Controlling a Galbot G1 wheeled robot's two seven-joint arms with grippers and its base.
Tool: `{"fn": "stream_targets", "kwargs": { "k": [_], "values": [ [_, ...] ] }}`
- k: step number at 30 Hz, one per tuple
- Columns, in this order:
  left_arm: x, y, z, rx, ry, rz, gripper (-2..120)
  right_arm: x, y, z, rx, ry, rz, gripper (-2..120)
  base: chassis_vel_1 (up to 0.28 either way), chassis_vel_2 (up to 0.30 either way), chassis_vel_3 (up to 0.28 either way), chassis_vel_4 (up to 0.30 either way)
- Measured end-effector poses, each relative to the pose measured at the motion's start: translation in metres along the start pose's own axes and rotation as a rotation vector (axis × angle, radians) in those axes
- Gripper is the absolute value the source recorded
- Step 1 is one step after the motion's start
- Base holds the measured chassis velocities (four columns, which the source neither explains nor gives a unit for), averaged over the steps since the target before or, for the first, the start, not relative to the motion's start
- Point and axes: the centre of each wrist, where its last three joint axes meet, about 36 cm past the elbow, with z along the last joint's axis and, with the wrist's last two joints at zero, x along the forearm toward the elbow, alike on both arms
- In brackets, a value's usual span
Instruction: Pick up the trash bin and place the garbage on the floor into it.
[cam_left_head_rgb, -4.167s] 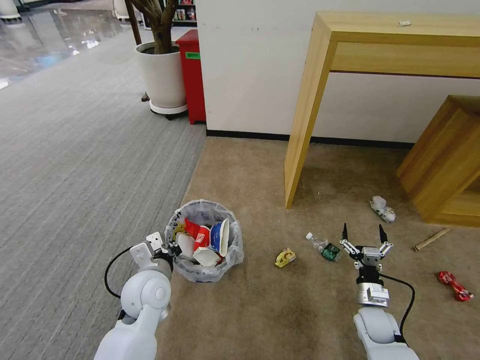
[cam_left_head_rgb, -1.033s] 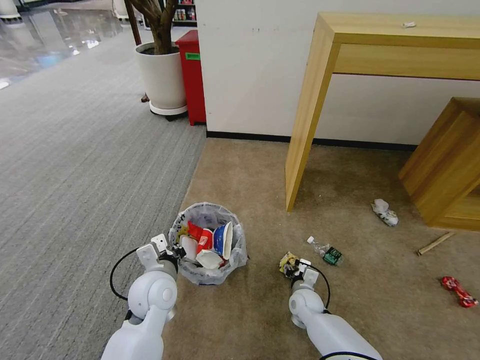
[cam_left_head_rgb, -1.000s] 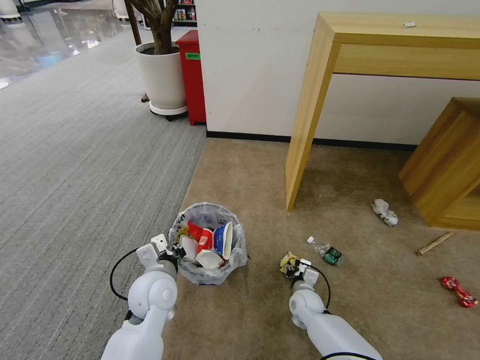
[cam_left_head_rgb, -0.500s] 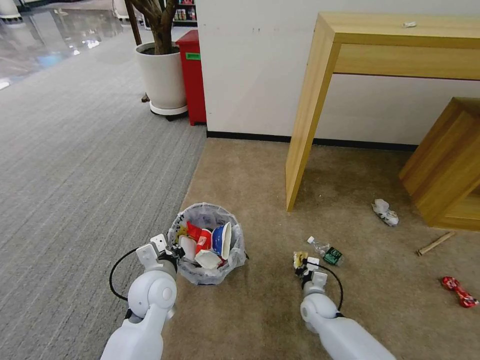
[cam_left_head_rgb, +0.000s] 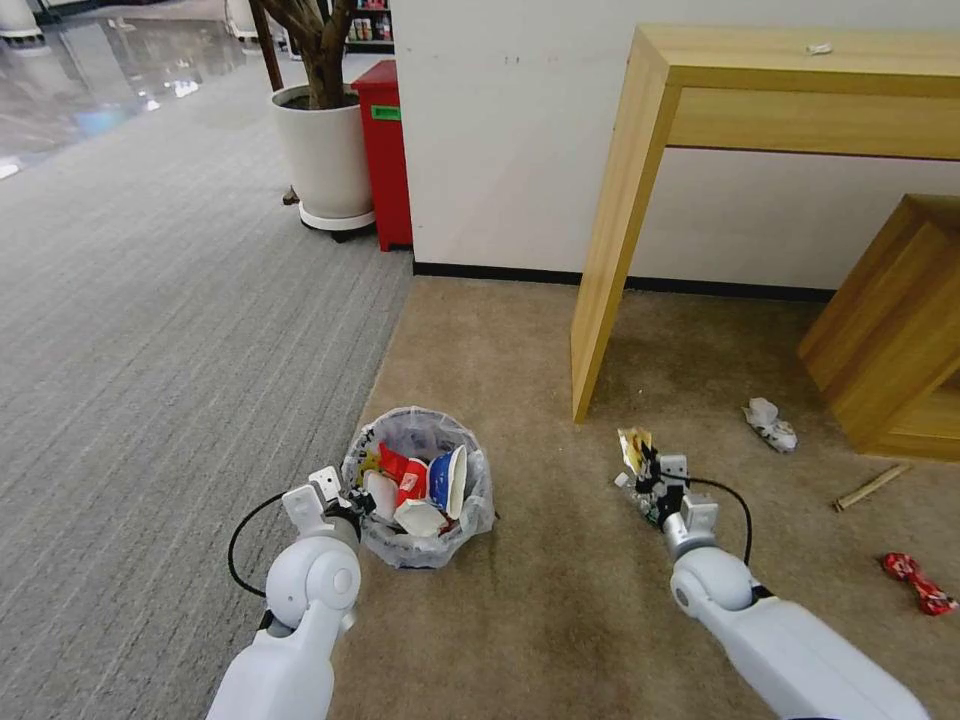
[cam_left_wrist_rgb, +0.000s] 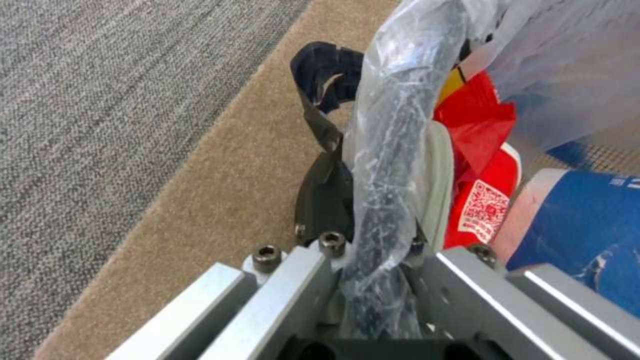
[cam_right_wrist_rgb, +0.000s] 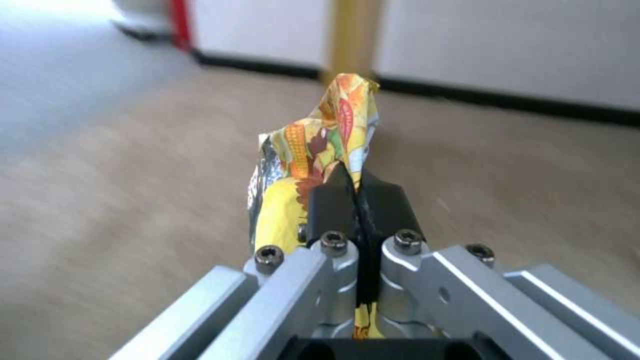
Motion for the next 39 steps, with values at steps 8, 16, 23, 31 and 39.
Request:
{"fn": "stream_targets", "kwargs": {
  "k": [8, 16, 23, 31, 39],
  "values": [
    [-0.002, 0.007, -0.002, -0.022, 0.004, -0.008, 0, 0.003, -0.001, -0.044, -0.108, -0.175, -0.267, 0, 0.000, 0.000, 0.000, 0.000],
    [-0.006, 0.002, -0.003, -0.030, 0.011, -0.009, 0, 0.008, 0.007, -0.071, -0.161, -0.264, -0.457, 0, 0.000, 0.000, 0.000, 0.000],
    [-0.006, -0.004, -0.001, -0.032, 0.019, -0.002, 0, -0.004, 0.026, -0.090, -0.151, -0.312, -0.641, 0, 0.000, 0.000, 0.000, 0.000],
    [-0.005, -0.008, -0.003, -0.026, 0.016, 0.005, 0, -0.014, 0.051, -0.080, -0.126, -0.262, -0.770, 0, 0.000, 0.000, 0.000, 0.000],
    [-0.005, -0.009, -0.004, -0.024, 0.014, 0.005, 0, -0.013, 0.063, -0.064, -0.124, -0.218, -0.810, 0, 0.000, 0.000, 0.000, 0.000]
  ]
}}
